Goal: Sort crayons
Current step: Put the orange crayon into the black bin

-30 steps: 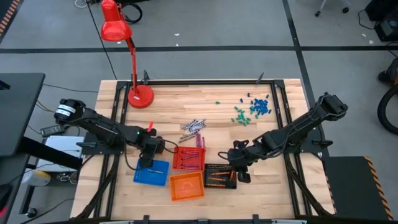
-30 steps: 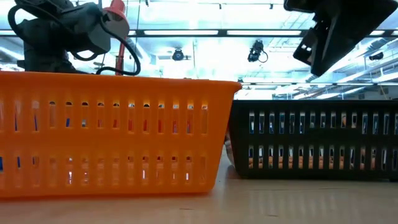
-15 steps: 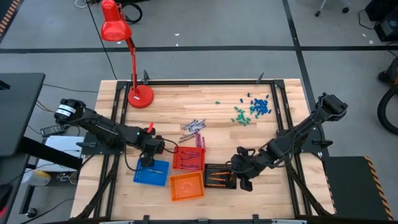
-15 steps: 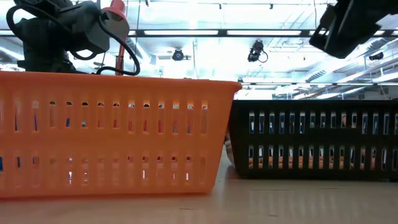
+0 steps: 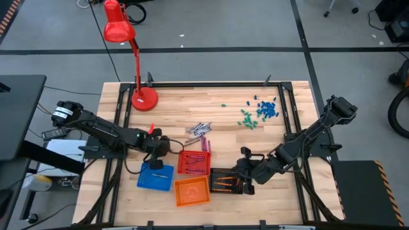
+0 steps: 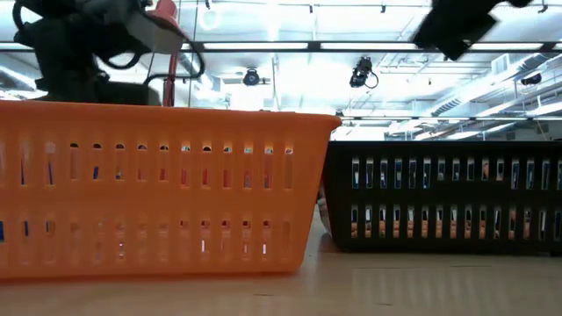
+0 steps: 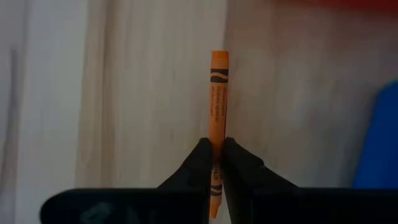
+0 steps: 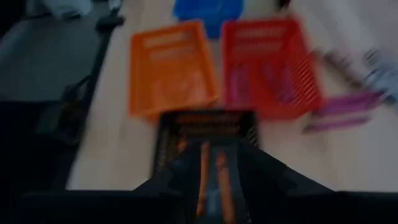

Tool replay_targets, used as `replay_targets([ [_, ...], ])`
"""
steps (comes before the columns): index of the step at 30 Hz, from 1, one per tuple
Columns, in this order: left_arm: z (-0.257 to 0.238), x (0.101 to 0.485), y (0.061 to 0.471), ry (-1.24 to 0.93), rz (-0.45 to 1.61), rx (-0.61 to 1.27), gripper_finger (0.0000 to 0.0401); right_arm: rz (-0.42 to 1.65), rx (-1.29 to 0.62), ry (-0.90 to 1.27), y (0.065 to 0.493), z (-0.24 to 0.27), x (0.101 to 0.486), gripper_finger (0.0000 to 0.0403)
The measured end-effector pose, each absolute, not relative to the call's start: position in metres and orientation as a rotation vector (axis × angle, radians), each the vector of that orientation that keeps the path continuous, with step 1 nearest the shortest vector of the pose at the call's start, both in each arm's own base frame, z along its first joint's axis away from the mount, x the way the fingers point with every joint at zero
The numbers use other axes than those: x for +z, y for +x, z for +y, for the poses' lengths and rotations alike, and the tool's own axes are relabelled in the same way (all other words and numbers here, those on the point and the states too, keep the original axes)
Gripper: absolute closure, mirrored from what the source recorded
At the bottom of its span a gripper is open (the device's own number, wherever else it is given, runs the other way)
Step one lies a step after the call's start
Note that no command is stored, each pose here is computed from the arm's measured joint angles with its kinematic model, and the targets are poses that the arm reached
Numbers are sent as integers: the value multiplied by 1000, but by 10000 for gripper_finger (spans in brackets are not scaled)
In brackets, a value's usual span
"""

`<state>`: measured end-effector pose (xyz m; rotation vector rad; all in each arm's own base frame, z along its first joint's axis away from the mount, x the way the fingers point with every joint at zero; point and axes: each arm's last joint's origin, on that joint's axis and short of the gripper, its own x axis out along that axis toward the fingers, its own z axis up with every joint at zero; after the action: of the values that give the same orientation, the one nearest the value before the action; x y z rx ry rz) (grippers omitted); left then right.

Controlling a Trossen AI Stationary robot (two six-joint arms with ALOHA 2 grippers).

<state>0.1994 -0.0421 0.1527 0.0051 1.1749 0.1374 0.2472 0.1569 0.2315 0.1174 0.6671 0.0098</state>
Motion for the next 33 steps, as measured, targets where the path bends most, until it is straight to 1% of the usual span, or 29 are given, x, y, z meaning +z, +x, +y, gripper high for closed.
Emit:
replay_targets([
  [6,-43,161,215,74,983,155,374,537,-125,-12,260,142,239,292],
  [10,-40,166,220,152,896,249,374,492,-140,-49,269,131,244,288],
  [12,-40,169,223,189,853,267,374,479,-132,-52,274,126,246,284],
  [15,-42,176,232,216,745,234,374,461,-133,-67,279,118,248,275],
  [19,-48,192,244,248,551,194,374,421,-145,-82,285,109,252,261],
  [24,-54,213,254,275,332,169,373,346,-148,-130,291,103,260,236],
  [29,-55,229,258,227,156,154,365,219,-142,-232,297,101,274,211],
  [33,-56,240,259,191,49,141,360,134,-153,-304,300,98,283,202],
])
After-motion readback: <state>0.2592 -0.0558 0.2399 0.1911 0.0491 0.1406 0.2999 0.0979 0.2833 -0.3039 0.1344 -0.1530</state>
